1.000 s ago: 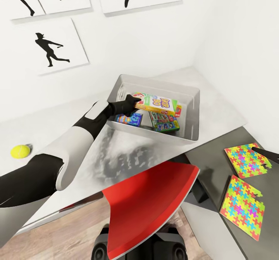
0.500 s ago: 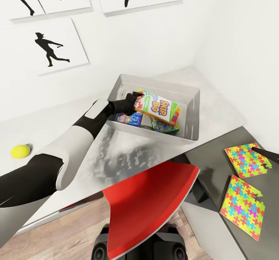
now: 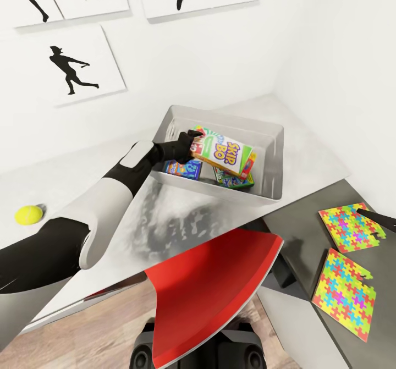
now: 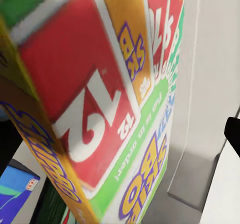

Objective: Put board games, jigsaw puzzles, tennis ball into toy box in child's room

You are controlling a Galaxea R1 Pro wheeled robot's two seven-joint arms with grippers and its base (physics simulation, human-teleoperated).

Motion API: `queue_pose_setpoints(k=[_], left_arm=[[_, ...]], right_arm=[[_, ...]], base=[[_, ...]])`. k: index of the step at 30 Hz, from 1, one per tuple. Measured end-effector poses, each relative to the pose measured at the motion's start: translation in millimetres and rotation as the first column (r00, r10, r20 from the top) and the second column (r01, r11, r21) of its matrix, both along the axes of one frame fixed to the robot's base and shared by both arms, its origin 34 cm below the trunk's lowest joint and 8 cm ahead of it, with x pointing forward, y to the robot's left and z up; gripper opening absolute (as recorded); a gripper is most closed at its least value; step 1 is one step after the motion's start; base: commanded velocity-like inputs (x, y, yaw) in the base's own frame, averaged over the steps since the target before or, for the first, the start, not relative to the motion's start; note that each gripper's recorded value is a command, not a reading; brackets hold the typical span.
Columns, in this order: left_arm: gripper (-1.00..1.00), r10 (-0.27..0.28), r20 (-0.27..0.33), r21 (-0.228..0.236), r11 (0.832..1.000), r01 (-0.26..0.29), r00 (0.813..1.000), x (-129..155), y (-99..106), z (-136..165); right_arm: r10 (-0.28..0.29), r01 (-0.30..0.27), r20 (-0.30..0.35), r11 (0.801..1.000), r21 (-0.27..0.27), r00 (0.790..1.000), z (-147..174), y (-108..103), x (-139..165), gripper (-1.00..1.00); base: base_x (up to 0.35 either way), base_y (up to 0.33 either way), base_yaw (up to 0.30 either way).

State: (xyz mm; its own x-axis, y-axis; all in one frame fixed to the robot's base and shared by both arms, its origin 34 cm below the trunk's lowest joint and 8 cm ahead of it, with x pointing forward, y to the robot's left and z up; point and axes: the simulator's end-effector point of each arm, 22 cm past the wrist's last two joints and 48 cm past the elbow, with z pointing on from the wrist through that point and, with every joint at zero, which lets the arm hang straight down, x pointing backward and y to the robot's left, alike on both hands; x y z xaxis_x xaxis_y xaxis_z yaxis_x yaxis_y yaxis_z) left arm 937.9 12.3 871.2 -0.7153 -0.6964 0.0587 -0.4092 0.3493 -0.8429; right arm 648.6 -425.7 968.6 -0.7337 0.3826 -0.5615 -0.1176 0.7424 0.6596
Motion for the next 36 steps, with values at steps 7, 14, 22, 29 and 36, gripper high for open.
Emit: queue_pose_setpoints(k=[7,14,22,29,36], left_arm=[[1.00,-0.003,-0.037,-0.014,1.000,0.003,0.999,-3.9,-1.0,-1.3],[1.00,-0.027,-0.115,-0.112,0.994,0.014,0.993,-17.1,-11.6,-1.3],[1.00,-0.046,-0.111,-0.169,0.985,0.027,0.993,-17.1,-20.7,13.5],[1.00,-0.050,-0.073,-0.214,0.976,0.033,0.996,-10.8,-26.6,35.6],[1.00,-0.050,-0.029,-0.254,0.966,0.041,0.998,-3.4,-30.3,60.1]], right_arm=[[0.000,0.000,0.000,1.000,0.000,1.000,0.0,0.0,0.0,1.00],[0.000,0.000,0.000,1.000,0.000,1.000,-0.2,0.0,0.2,1.00],[0.000,0.000,-0.001,1.000,0.001,1.000,-0.7,0.3,0.1,1.00],[-0.001,0.001,-0.001,1.000,0.003,1.000,-0.9,0.7,0.1,1.00],[-0.002,0.002,-0.001,1.000,0.005,1.000,-1.4,1.3,-0.1,1.00]], base=[[0.000,0.000,0.000],[0.000,0.000,0.000],[0.000,0.000,0.000],[0.000,0.000,0.000],[0.000,0.000,0.000]])
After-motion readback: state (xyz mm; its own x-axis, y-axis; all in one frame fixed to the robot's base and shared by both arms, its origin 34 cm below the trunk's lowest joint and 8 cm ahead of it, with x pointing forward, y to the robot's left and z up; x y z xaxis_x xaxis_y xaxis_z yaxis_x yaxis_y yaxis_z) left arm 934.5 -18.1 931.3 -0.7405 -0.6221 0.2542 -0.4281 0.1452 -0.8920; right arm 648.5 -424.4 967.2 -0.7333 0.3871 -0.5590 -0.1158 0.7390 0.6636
